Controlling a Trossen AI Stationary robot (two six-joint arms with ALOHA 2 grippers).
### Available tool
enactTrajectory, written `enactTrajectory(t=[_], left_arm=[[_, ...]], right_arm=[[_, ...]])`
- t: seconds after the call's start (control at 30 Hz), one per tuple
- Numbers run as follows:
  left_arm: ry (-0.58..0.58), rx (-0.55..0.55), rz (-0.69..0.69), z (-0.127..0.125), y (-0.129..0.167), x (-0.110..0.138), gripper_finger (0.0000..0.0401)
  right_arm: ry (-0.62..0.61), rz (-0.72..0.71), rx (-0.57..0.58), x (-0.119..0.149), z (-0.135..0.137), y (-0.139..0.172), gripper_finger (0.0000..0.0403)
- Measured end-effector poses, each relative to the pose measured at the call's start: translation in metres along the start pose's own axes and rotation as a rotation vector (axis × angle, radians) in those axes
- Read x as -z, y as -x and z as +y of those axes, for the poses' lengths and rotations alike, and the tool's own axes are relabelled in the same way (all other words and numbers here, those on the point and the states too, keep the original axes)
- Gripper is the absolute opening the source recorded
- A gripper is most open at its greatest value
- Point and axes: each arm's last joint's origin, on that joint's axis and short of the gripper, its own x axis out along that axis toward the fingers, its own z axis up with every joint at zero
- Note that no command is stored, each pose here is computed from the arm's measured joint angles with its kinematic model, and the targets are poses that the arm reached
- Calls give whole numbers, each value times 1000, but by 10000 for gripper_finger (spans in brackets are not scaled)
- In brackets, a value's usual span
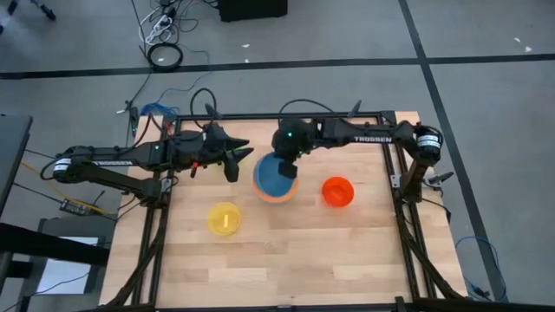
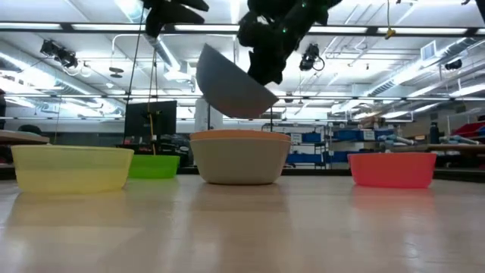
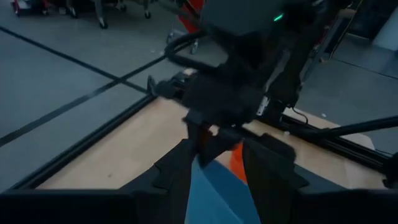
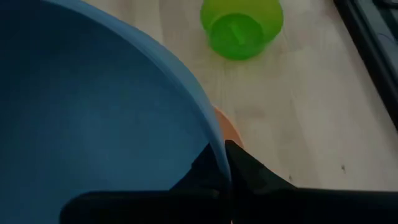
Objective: Nest bowls inside each other
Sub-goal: Stack the blue bowl on top of the light orange bowl, then stack the green bowl on top of the blue bowl
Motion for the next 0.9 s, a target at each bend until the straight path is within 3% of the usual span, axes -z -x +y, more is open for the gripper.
enactTrajectory(t=[0.4, 0.9], left_arm=[[-10, -4, 13, 0, 0, 1, 152], [-20, -15, 48, 2, 0, 5, 152]], right_arm=[[-32, 21, 11, 34, -13, -28, 5], [-65, 20, 41, 37, -14, -31, 143]])
